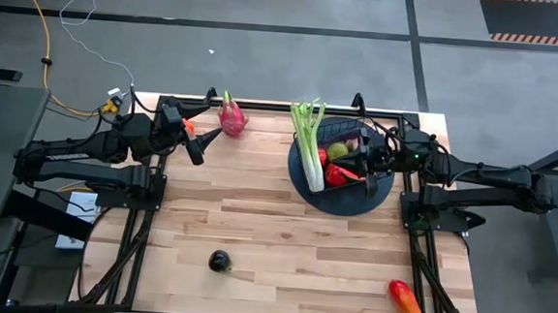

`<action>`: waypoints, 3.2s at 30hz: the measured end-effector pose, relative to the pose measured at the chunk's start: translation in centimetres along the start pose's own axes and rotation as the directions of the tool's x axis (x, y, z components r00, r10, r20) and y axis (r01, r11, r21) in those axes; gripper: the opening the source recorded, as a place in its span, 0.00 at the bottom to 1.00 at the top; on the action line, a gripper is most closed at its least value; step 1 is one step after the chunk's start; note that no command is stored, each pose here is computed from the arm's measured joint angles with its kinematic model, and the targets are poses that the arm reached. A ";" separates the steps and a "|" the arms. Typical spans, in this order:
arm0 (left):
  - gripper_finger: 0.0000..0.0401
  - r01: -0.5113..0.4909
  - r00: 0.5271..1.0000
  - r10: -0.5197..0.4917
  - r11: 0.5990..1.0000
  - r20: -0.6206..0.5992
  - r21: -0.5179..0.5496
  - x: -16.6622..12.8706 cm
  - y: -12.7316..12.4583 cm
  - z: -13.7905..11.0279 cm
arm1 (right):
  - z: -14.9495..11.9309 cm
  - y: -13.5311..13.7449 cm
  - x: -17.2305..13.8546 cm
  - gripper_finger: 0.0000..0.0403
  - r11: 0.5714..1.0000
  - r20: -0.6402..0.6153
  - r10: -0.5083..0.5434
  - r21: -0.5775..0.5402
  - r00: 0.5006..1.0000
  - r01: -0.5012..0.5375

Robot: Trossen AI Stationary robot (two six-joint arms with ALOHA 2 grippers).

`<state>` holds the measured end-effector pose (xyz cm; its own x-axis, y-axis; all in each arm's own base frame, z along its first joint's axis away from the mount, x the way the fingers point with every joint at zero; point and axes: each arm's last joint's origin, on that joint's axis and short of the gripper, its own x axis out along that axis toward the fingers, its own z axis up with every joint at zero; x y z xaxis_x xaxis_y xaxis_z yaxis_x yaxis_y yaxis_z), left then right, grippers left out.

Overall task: Build produce basket
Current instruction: Put the pumpkin into the wire basket

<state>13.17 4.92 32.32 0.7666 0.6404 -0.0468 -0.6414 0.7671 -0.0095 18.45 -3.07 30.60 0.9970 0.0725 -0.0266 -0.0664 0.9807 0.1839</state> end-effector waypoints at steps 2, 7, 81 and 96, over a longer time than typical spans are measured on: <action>0.91 0.000 1.000 0.000 1.000 -0.003 0.000 0.0 0.0 0.0 | 0.0 0.0 0.0 0.00 1.000 0.000 0.000 0.004 1.000 0.000; 0.99 0.016 1.000 -0.015 1.000 -0.014 0.015 0.0 0.0 -0.1 | 0.0 0.0 0.0 0.00 1.000 0.000 -0.001 0.006 1.000 0.001; 1.00 -0.663 0.126 0.492 0.688 -0.861 0.296 8.6 8.9 -7.5 | -0.1 -0.1 0.0 0.00 1.000 -0.003 -0.015 -0.019 1.000 0.015; 1.00 -0.956 0.035 0.529 0.264 -0.848 0.125 7.8 9.4 -14.5 | -0.1 -0.1 0.0 0.00 0.998 -0.008 -0.012 -0.055 1.000 0.012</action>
<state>12.69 16.55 17.38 -0.3375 0.3965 -0.8537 -0.8989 -0.4048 0.1673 18.46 -3.11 30.47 0.9974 0.0620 -0.0366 -0.0568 0.9900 0.1290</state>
